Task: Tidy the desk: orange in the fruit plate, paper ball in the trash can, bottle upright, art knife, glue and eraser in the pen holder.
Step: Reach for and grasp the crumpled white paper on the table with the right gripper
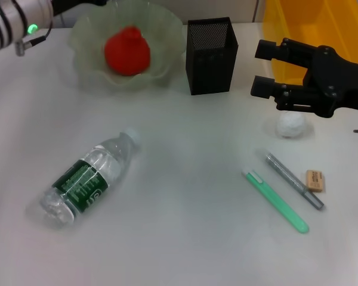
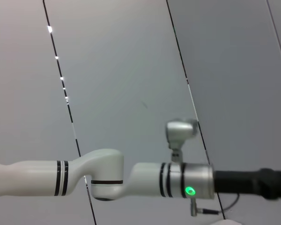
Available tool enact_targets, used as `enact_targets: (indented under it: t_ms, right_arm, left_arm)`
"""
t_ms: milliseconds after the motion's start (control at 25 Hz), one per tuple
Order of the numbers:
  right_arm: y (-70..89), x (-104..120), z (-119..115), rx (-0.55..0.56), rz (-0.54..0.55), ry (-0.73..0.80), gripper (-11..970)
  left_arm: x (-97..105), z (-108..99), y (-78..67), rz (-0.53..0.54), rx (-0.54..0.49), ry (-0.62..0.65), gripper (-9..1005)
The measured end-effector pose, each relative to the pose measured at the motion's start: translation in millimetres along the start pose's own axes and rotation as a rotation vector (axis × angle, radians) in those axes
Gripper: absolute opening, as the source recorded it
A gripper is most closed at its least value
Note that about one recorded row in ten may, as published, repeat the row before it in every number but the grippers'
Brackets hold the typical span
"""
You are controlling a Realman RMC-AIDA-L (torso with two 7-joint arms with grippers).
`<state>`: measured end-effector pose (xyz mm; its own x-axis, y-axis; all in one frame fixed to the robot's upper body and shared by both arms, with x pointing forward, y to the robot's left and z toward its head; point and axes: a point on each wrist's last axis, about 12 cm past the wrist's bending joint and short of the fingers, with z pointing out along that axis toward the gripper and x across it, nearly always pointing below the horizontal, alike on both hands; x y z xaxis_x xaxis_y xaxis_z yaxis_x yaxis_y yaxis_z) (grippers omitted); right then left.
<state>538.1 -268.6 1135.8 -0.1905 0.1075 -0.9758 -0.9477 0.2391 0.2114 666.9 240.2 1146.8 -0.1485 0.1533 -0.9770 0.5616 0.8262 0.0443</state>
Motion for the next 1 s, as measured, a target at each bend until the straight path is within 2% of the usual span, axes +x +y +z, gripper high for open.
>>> enact_targets:
  t_ms: [40, 120, 160, 280, 320, 360, 440, 480, 520, 560, 600, 640, 800, 960, 1000]
  right_arm:
    - [0.0, 0, 0, 0.000, 0.000, 0.000, 837]
    - [0.0, -1, 0, 0.000, 0.010, -0.003, 837]
    - [0.0, -1, 0, 0.000, 0.010, -0.003, 836]
    - [-3.5, -4, 2, 0.018, 0.049, 0.006, 836]
    - [-7.7, -9, 4, 0.042, 0.089, 0.028, 836]
    - [-7.7, -9, 4, 0.042, 0.089, 0.028, 836]
    - [-10.2, -16, 6, 0.062, 0.114, 0.054, 836]
    - [-11.1, -21, 8, 0.074, 0.122, 0.073, 836]
    - [-13.6, -31, 11, 0.116, 0.151, 0.133, 836]
    - [-13.6, -31, 11, 0.116, 0.151, 0.133, 836]
    - [-16.8, -41, 13, 0.177, 0.197, 0.221, 836]
    - [-16.8, -41, 13, 0.177, 0.197, 0.221, 836]
    - [-23.0, -61, 23, 0.321, 0.340, 0.429, 836]
    - [-27.3, -78, 33, 0.503, 0.447, 0.596, 835]
    - [-27.9, -82, 38, 0.580, 0.484, 0.662, 835]
  left_arm:
    - [0, 0, 0.0, 0.000, 0.000, 0.000, 529]
    - [-3, -20, 9.8, -0.117, 0.061, -0.088, 612]
    - [-3, -20, 9.8, -0.117, 0.061, -0.088, 637]
    - [0, -47, 11.7, -0.191, 0.165, -0.173, 711]
    - [9, -66, 8.9, -0.218, 0.230, -0.209, 736]
    - [9, -66, 8.9, -0.218, 0.230, -0.209, 735]
    - [23, -83, 3.2, -0.235, 0.265, -0.221, 734]
    - [33, -90, -0.9, -0.246, 0.273, -0.219, 733]
    - [51, -102, -9.7, -0.267, 0.281, -0.215, 732]
    - [51, -102, -9.7, -0.267, 0.281, -0.215, 731]
    - [64, -108, -17.0, -0.283, 0.281, -0.212, 731]
    - [64, -108, -17.0, -0.283, 0.281, -0.212, 730]
    - [84, -110, -29.7, -0.312, 0.288, -0.199, 728]
    - [84, -106, -33.7, -0.295, 0.304, -0.200, 728]
    - [83, -102, -36.7, -0.287, 0.323, -0.194, 728]
